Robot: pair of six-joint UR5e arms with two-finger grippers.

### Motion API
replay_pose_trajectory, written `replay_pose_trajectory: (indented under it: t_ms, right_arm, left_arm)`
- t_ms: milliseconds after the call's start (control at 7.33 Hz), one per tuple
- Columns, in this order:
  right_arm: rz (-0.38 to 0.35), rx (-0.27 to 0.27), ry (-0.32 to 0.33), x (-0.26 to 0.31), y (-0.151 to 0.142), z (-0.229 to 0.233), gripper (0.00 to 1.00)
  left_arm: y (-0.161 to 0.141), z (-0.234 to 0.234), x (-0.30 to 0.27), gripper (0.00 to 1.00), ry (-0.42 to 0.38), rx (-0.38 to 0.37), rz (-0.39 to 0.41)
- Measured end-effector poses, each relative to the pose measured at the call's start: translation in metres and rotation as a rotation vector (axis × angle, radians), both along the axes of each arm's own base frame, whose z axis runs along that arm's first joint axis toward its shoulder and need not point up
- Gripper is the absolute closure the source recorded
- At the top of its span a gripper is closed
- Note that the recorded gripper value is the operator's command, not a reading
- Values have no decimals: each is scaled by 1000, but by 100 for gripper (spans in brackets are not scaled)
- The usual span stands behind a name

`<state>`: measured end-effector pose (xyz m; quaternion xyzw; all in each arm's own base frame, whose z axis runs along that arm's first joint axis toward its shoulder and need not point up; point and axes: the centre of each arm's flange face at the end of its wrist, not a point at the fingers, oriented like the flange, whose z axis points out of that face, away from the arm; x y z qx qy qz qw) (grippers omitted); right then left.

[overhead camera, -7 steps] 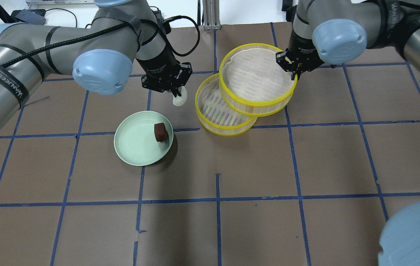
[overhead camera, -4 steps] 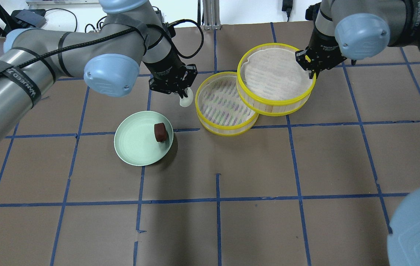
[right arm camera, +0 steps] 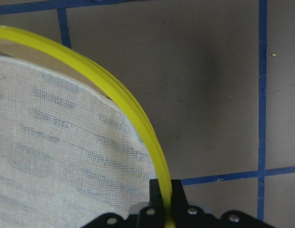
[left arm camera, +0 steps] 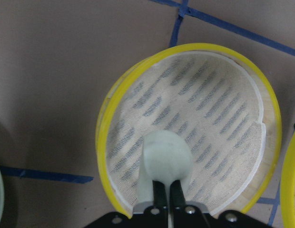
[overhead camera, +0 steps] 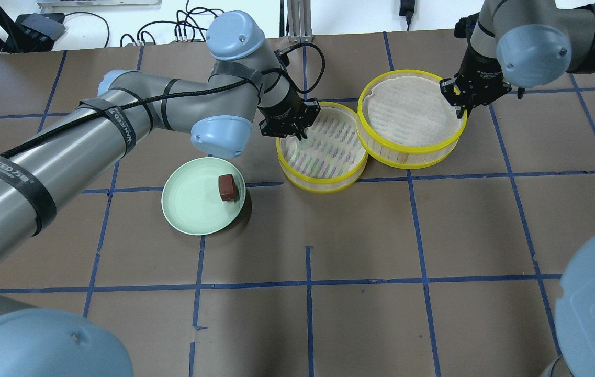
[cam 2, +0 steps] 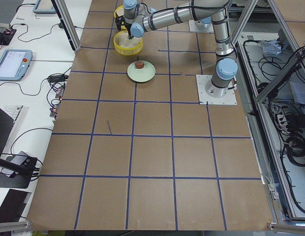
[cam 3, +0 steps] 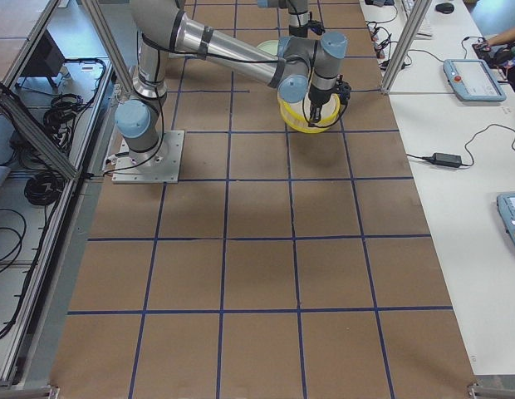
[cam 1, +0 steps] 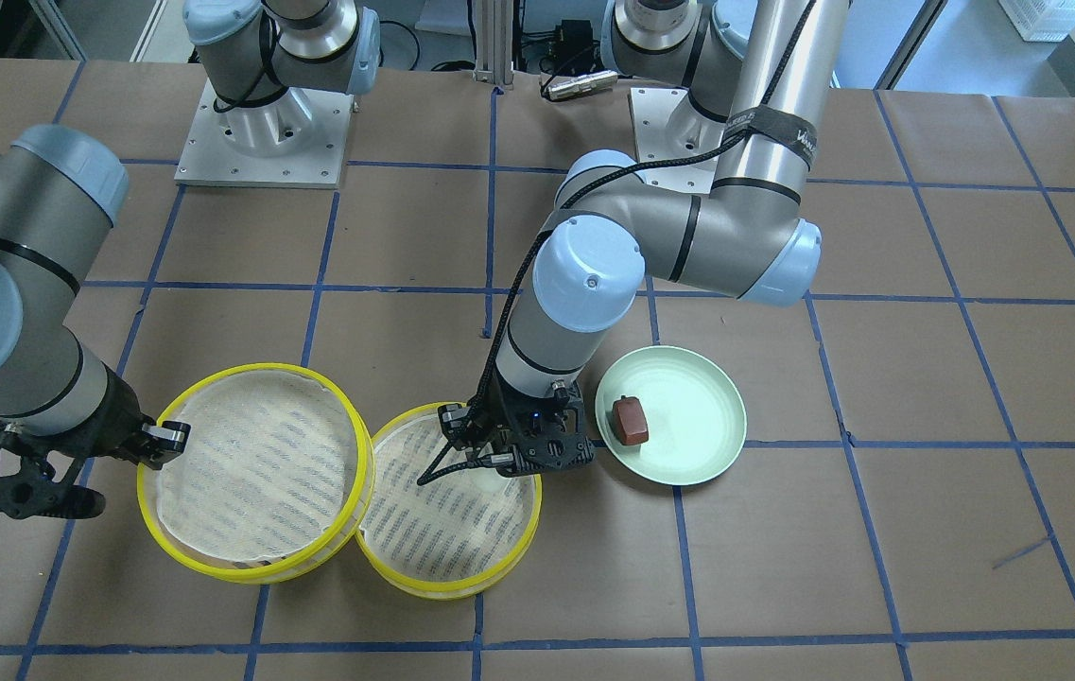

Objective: Place buns in different layers of steamer
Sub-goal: 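Lower the white bun into the bottom steamer tier and open the left gripper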

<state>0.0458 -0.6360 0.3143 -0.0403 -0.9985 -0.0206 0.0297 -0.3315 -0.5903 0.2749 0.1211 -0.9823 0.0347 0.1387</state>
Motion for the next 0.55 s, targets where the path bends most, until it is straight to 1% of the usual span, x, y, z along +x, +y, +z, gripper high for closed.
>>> replay_pose_trajectory:
  t_ms: [545]
  right_arm:
    - [-4, 5, 1, -1, 1, 0, 92]
  left_arm:
    - [4, 9, 1, 0, -11, -18, -8]
